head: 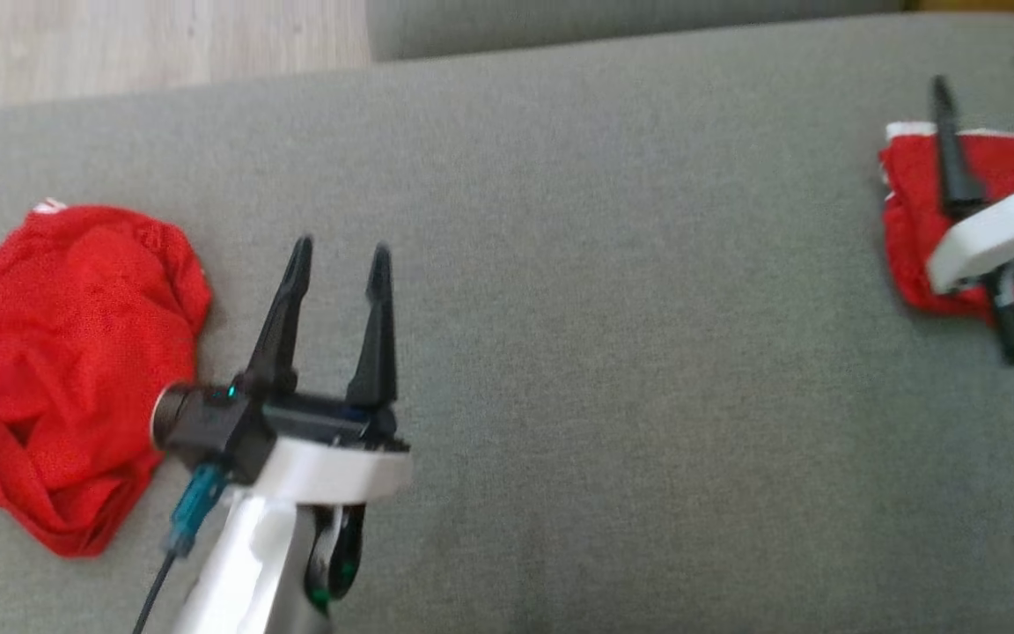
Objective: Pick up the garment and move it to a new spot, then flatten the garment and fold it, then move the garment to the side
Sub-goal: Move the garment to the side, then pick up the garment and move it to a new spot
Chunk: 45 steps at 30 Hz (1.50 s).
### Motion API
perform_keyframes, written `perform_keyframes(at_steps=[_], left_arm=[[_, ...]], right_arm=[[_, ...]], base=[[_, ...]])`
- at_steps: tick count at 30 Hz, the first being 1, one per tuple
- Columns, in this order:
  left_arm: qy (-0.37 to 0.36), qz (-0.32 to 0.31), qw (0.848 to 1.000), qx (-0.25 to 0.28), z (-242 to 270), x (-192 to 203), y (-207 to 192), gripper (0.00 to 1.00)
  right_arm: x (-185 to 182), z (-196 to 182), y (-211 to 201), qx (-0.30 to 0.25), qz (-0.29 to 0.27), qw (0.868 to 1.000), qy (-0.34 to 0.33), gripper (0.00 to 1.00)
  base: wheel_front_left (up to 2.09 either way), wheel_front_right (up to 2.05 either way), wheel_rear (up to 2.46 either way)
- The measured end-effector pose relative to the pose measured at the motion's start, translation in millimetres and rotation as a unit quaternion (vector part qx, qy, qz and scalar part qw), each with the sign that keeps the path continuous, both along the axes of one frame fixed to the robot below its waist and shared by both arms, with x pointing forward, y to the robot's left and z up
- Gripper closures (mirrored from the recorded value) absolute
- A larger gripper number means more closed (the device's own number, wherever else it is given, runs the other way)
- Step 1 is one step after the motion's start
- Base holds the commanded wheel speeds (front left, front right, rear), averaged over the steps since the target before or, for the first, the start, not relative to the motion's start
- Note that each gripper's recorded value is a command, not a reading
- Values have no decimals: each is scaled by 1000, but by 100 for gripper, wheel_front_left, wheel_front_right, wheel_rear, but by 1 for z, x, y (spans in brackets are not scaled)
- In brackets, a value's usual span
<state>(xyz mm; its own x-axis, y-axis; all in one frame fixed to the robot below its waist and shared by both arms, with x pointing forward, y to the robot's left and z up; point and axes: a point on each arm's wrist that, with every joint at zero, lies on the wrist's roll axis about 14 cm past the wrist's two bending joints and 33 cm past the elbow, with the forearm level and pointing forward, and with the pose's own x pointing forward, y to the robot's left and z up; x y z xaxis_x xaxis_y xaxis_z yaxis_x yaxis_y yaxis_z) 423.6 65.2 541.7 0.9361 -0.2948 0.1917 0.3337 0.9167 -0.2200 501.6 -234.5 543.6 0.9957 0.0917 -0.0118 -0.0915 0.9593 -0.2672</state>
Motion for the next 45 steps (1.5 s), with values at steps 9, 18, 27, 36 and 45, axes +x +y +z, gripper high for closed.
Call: perform_keyframes(at_steps=[9,18,27,36,45], left_arm=[[-10,34,999,4,9,-24,24,0],[5,47,999,7,-2,-49,35,0],[19,55,998,8,-12,-56,44,0],[19,56,998,3,-11,-55,44,0],[23,83,996,4,-14,-60,60,0]], right_arm=[[-35,46,53,120,32,989,-77,0],[-94,-4,59,201,6,978,-55,0],[-129,-55,71,232,-1,973,5,0],[-129,-54,75,235,6,972,4,0],[-123,-53,102,238,45,970,12,0]], base=[[0,0,0],[0,0,0],[0,0,0],[0,0,0],[0,0,0]])
